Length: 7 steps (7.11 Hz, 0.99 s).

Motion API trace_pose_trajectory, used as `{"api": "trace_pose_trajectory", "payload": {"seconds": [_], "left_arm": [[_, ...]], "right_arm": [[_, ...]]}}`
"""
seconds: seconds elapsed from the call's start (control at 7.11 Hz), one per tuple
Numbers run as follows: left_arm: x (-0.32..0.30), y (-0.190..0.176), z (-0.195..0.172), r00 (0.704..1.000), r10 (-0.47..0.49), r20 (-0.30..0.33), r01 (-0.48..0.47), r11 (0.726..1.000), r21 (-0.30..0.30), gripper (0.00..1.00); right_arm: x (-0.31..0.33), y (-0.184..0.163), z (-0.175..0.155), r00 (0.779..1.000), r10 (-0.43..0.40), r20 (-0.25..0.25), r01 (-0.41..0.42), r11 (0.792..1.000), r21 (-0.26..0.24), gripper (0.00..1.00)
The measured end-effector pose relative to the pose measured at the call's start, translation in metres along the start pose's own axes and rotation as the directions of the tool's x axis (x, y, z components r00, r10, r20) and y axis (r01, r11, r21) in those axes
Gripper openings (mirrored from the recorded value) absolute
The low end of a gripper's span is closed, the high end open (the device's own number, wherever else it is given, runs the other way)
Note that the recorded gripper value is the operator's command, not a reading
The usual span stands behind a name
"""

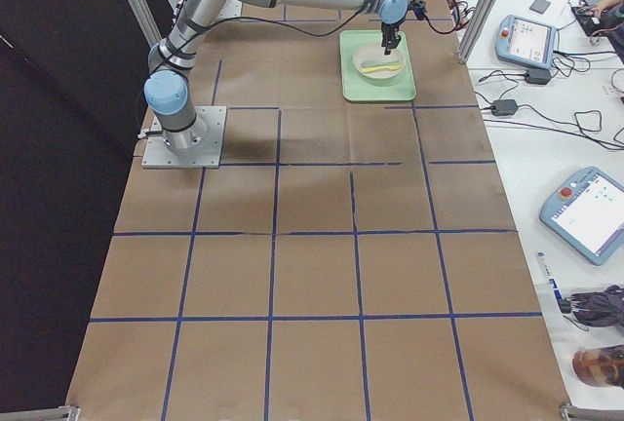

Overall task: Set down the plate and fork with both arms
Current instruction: 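Reach the right gripper over the plate and lower onto the yellow fork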

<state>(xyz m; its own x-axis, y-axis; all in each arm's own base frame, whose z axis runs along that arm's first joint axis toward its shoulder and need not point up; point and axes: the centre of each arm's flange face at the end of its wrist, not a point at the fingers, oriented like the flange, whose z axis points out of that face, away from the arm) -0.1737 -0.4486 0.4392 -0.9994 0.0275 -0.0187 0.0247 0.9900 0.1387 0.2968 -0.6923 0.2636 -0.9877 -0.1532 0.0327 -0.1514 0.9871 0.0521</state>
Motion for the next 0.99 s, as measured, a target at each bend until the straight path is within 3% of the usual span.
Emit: {"api": "trace_pose_trajectory", "payload": {"seconds": [0.56,0.99], "left_arm": [[-0.002,0.000,-0.001,1.000,-0.006,-0.002,0.006,1.000,0.001,1.00],[-0.003,0.000,-0.001,1.000,-0.006,-0.002,0.006,1.000,0.001,1.00]], "right_arm": [[-0.001,0.009,0.042,1.000,0.001,0.009,-0.002,0.999,0.036,0.48],[-0.003,0.010,0.055,1.000,0.000,0.018,-0.002,0.998,0.062,0.48]]}}
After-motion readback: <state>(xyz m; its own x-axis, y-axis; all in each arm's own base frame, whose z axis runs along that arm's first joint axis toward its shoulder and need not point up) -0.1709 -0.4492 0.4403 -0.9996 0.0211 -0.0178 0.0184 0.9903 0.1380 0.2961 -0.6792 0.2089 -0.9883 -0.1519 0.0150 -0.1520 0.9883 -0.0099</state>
